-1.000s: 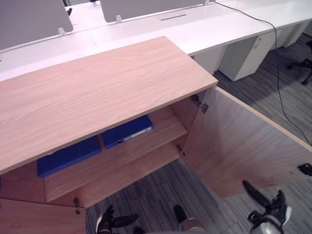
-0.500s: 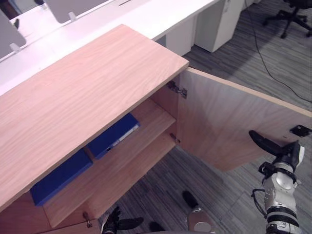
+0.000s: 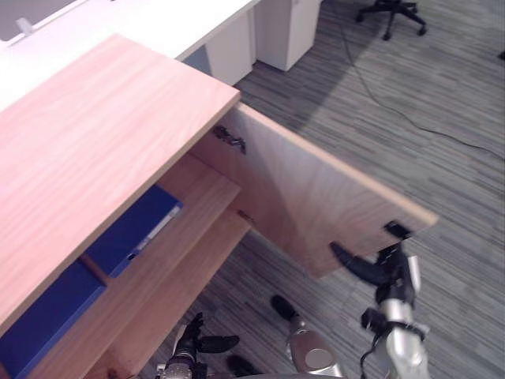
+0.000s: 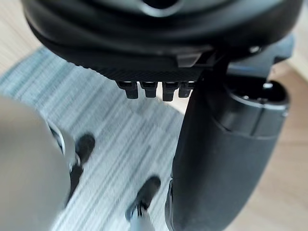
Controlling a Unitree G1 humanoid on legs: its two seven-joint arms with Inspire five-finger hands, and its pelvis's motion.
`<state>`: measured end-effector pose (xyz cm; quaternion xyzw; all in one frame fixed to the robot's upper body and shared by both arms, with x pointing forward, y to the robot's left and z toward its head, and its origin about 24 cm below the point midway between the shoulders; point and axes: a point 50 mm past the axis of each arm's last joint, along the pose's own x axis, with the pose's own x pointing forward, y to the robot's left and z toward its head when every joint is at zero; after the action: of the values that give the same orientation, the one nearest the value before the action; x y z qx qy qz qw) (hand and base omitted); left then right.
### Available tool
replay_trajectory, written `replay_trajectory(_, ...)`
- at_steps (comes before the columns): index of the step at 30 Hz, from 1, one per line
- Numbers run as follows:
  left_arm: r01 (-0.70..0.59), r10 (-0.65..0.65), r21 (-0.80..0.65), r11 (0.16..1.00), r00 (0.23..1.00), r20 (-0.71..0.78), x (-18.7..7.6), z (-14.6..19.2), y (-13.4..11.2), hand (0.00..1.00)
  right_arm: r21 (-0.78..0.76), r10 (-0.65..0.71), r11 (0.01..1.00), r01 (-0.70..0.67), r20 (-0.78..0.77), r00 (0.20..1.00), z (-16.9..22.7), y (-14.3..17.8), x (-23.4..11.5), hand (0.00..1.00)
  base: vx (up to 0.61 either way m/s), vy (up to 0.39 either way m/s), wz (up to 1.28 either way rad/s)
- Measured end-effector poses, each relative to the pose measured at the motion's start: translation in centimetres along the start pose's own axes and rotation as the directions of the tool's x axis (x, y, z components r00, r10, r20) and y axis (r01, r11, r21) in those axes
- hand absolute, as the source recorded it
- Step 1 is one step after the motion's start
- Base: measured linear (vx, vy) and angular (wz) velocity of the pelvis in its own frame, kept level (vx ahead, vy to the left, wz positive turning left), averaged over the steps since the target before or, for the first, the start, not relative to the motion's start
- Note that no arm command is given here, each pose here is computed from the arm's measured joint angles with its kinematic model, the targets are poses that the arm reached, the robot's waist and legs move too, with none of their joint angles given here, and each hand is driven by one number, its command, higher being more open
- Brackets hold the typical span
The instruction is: Walk over to the cabinet, pick up the folder, carry it to the office cabinet, place the folder inside the office cabinet, then close the office cabinet door
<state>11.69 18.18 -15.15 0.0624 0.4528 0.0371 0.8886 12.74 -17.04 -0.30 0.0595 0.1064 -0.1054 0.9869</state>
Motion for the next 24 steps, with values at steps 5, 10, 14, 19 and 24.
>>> replay_trajectory(5, 0.006, -0.009, 0.148, 0.989, 1.000, 0.015, 1.3, 2.4, 1.3, 1.00, -0.034, 0.402, 0.912, -0.410, -0.139, 0.905, -1.9, 4.9, -3.0, 1.00, -0.08, -0.065, -0.02)
replay_trajectory(10, -0.025, -0.002, 0.225, 0.974, 0.993, 0.120, 2.6, 7.5, 2.3, 1.00, -0.187, 0.776, 0.589, -0.786, -0.139, 0.615, -0.4, 11.7, -1.1, 1.00, -0.13, -0.083, 0.57)
replay_trajectory(14, -0.080, 0.031, 0.221, 0.972, 0.976, 0.215, 2.7, 10.2, 2.6, 1.00, -0.367, 0.872, 0.452, -0.813, -0.009, 0.489, 3.9, 16.4, 3.0, 1.00, -0.07, -0.055, 1.11)
replay_trajectory(19, -0.083, 0.046, 0.196, 0.977, 0.981, 0.190, 2.3, 9.0, 2.8, 1.00, -0.444, 0.740, 0.644, -0.623, 0.156, 0.654, 8.5, 16.1, 9.5, 1.00, 0.04, -0.025, 1.16)
replay_trajectory(24, -0.094, 0.080, 0.096, 0.991, 0.987, 0.139, 1.7, 6.4, 3.3, 1.00, -0.468, 0.412, 0.837, -0.284, 0.199, 0.889, 9.5, 10.0, 15.6, 1.00, 0.12, 0.042, 0.73)
